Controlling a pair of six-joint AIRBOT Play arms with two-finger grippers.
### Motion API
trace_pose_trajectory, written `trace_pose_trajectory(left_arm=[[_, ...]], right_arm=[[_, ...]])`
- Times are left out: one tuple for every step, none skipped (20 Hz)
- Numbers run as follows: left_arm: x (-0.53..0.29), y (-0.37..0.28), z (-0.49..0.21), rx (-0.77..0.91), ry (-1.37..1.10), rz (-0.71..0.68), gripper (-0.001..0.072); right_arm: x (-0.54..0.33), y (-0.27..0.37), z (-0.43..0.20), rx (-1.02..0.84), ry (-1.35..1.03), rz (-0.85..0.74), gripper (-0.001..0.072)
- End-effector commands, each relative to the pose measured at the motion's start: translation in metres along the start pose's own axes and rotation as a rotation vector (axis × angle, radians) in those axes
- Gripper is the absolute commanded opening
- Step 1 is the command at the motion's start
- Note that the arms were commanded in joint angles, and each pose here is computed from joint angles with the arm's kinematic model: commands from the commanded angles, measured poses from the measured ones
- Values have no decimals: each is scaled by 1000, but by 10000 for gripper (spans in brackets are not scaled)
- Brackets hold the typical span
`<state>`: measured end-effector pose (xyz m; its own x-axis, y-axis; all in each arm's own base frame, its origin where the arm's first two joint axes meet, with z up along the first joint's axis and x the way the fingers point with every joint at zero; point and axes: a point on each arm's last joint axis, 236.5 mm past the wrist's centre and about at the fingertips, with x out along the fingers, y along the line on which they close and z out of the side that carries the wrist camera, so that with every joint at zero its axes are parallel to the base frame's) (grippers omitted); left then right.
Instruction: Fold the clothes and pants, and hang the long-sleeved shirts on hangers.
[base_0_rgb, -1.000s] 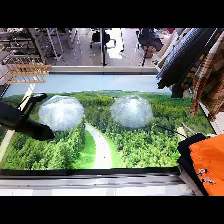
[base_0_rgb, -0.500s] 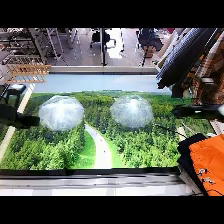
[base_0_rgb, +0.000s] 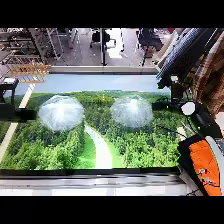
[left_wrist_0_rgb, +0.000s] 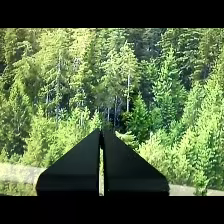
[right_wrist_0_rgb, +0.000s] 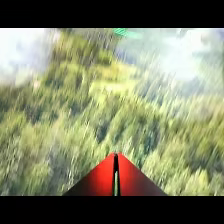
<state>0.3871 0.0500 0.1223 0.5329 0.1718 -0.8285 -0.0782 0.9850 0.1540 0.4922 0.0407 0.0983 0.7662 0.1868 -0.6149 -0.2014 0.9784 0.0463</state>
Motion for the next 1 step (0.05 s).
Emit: trace_pose_trajectory(left_arm=[[0,1,2,-3,-7,5,12]], right_arm=[[-3,-14,46,-3,-193,-70,12]])
